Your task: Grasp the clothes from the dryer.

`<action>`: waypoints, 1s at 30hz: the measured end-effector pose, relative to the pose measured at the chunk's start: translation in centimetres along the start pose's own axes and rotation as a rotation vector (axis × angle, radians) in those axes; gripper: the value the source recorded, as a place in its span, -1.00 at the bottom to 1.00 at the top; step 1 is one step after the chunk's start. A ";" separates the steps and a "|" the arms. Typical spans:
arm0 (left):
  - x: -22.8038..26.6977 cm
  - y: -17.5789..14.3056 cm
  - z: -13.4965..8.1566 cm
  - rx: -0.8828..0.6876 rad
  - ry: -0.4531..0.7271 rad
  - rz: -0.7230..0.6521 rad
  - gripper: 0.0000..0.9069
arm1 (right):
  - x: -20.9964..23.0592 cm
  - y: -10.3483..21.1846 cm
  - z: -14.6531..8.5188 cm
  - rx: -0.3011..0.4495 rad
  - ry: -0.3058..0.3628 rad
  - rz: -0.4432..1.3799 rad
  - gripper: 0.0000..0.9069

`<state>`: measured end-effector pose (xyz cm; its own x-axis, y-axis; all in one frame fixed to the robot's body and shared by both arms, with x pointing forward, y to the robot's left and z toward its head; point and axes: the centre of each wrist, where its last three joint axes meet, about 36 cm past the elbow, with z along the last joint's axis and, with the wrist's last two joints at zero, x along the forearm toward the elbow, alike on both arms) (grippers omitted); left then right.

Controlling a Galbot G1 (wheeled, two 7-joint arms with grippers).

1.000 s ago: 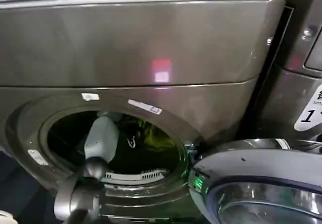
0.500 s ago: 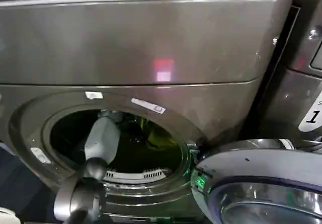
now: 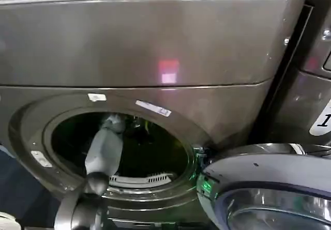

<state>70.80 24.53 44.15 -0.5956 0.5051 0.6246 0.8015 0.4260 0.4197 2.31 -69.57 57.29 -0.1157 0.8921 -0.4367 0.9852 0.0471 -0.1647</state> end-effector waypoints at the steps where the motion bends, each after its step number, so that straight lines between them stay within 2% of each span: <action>1: 0.1 -0.1 -0.3 0.020 -0.021 -0.034 -1.00 | 0.1 0.1 -0.2 -0.008 0.002 0.000 1.00; 10: 1.1 -0.8 -3.4 0.199 -0.191 -0.321 -1.00 | -0.1 -0.6 -0.6 -0.010 0.000 0.022 1.00; 21: 1.6 -1.2 -8.0 0.563 -0.339 -0.655 -1.00 | 0.2 -2.5 -0.3 0.007 0.005 0.081 1.00; 30: 1.6 -1.1 -8.4 0.743 -0.338 -0.773 -1.00 | 0.5 -3.3 -0.1 0.018 0.007 0.098 1.00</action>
<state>69.41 18.56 50.29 -0.9933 0.0414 0.1083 0.0470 0.9977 0.0497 -0.94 -69.18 57.72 -0.0177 0.8950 -0.4456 0.9893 -0.0488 -0.1373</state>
